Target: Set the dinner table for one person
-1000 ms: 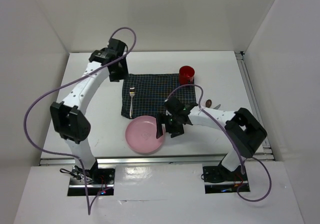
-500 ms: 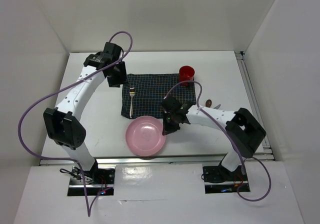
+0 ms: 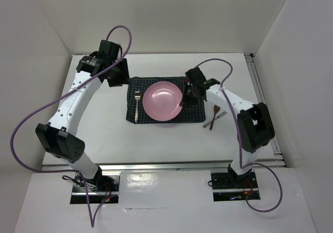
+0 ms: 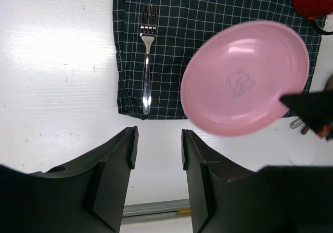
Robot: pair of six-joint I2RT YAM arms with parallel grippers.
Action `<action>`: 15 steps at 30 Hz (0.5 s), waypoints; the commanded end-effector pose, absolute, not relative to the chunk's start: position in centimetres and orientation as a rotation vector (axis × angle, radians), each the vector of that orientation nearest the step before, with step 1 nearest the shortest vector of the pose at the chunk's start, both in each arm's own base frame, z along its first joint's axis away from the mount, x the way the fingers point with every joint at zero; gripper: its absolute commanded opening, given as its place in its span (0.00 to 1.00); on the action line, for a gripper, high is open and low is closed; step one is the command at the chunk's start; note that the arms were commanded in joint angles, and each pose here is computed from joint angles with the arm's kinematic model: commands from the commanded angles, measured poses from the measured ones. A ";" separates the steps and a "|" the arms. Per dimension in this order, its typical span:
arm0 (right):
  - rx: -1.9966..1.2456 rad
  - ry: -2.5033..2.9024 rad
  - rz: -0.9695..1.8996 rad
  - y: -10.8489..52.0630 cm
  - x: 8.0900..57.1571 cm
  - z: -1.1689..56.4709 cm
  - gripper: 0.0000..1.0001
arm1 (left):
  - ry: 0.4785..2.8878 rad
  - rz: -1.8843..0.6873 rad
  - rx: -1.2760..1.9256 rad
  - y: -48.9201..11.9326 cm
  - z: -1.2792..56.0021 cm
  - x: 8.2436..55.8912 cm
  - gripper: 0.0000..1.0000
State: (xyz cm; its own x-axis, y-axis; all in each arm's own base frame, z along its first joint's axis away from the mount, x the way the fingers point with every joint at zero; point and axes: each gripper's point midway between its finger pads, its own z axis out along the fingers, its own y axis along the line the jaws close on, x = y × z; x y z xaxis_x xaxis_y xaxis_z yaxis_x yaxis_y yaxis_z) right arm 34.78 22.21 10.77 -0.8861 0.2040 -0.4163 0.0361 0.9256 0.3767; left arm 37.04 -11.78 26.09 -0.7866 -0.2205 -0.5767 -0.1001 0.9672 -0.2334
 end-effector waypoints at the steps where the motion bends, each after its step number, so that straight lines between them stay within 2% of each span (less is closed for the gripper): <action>1: 0.181 2.553 0.587 23.5 39.1 11.7 0.00 | 2.487 -0.246 -0.202 -11.3 26.0 36.2 0.56; 10: 0.272 2.620 0.504 23.2 41.8 7.6 0.00 | 2.495 -0.235 -0.202 -10.9 25.4 36.1 0.56; 11: 0.274 2.630 0.498 23.0 41.6 7.2 0.12 | 2.505 -0.231 -0.203 -10.9 25.0 36.0 0.56; 13: 0.267 2.626 0.519 23.3 41.6 7.4 0.52 | 2.508 -0.238 -0.187 -11.0 25.0 35.9 0.56; 14: 0.269 2.635 0.514 23.2 41.4 7.1 0.76 | 2.508 -0.238 -0.187 -11.0 25.0 35.9 0.56; 15: 0.269 2.635 0.514 23.2 41.4 7.1 0.81 | 2.508 -0.238 -0.187 -11.0 25.0 35.9 0.56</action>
State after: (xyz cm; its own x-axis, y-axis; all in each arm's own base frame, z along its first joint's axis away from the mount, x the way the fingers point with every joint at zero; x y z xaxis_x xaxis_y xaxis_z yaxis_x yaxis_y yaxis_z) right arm 39.66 22.65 5.06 -0.9101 0.2485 -0.3316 0.1232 0.9263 0.3561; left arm 36.22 -11.12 24.08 -0.8189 -0.2049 -0.5361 -0.1088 0.9726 -0.2057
